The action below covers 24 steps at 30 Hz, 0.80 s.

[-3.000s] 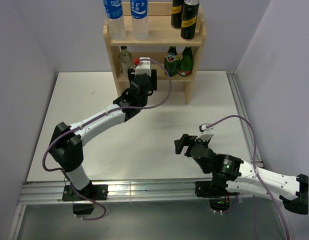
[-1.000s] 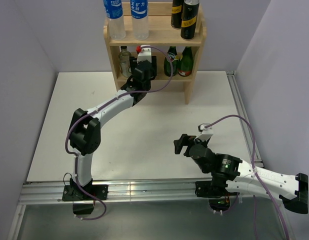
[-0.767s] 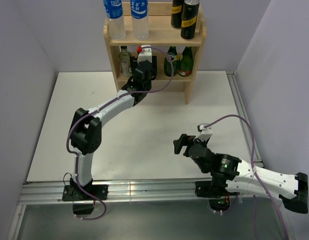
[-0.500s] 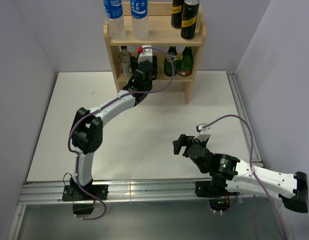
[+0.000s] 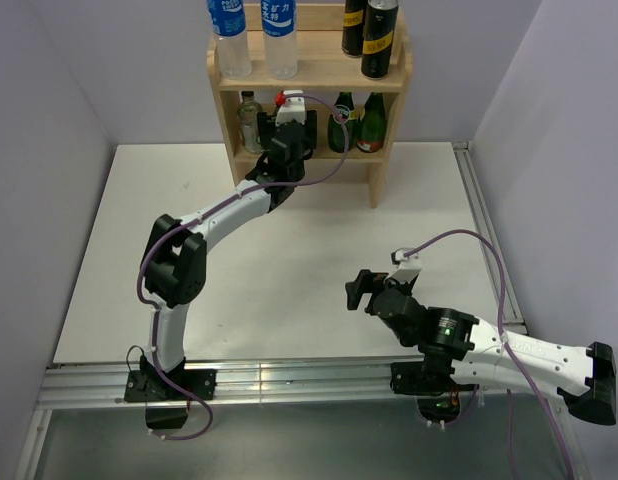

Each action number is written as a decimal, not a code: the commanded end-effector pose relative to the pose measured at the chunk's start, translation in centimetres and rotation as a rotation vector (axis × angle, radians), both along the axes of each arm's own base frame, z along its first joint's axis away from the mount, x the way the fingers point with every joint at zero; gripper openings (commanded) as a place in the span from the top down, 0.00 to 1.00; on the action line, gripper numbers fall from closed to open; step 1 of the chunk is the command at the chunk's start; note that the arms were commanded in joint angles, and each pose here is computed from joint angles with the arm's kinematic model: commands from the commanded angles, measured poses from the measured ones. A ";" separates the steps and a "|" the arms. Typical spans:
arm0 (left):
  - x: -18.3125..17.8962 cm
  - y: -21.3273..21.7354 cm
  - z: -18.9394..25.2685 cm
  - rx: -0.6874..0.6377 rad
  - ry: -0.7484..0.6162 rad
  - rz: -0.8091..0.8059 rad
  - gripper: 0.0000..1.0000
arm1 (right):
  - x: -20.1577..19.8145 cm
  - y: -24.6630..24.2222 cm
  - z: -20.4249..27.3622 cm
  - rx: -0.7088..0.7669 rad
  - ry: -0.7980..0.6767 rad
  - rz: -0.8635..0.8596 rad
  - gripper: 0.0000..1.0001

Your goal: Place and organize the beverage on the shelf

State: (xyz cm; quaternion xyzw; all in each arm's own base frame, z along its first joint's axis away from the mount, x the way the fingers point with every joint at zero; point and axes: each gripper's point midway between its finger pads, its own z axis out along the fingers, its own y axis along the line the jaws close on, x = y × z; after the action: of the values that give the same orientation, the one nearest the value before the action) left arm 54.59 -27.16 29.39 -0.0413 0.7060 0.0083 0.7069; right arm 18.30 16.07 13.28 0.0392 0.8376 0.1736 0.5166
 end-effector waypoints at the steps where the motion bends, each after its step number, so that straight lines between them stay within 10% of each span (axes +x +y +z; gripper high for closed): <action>1: 0.2 3.2 6.7 -0.110 -0.145 0.046 0.13 | 0.2 0.1 0.6 0.022 -0.019 -0.014 0.03; 24: -4.0 2.4 6.2 -0.130 -0.040 -0.101 0.01 | 0.3 -0.1 0.8 0.033 -0.025 -0.022 0.03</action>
State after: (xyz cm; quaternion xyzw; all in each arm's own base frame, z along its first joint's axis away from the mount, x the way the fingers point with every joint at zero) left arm 51.54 -25.56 33.21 -0.0400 0.7051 -0.0538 0.7059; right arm 18.29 16.06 13.39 0.0404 0.8366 0.1757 0.5173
